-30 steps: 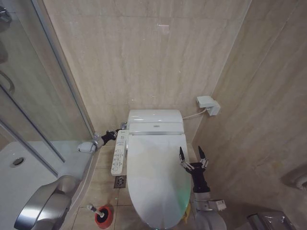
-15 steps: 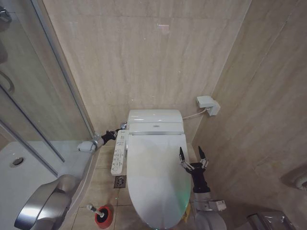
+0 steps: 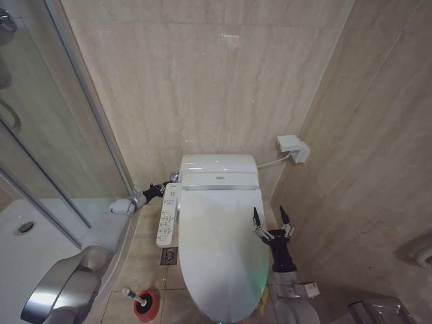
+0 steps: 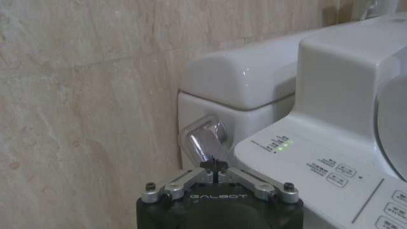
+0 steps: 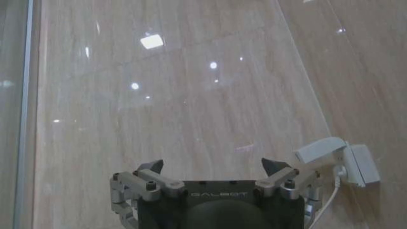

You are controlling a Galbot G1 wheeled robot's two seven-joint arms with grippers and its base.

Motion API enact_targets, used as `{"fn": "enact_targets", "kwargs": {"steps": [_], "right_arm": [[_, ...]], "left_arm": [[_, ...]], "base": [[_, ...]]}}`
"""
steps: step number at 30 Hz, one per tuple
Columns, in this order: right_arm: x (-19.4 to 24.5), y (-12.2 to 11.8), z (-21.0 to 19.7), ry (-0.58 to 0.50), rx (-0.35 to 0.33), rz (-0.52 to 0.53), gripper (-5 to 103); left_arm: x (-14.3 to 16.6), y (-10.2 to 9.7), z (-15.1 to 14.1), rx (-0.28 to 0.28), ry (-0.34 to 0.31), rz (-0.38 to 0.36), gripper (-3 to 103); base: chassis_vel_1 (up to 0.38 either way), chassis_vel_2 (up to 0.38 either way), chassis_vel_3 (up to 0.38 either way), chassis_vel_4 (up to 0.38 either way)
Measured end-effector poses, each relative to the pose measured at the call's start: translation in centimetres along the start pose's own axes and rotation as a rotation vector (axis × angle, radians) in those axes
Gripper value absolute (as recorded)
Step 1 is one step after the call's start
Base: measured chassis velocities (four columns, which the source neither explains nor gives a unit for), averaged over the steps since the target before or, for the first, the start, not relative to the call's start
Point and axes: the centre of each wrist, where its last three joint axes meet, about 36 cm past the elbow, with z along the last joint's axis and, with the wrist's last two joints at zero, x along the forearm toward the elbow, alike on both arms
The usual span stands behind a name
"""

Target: Open the toilet lid, clean the toilet bowl with a toilet brush, close the toilet lid, and flush.

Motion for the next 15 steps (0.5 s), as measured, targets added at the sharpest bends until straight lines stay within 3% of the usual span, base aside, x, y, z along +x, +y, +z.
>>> {"fn": "enact_targets", "kwargs": {"steps": [15], "right_arm": [[0.01,0.02,0.02,-0.001,0.000,0.001,100]], "left_arm": [[-0.10,0.03,-0.16,-0.002,-0.001,0.002,0]], "base": [[0.000,0.000,0.000,0.000]]}}
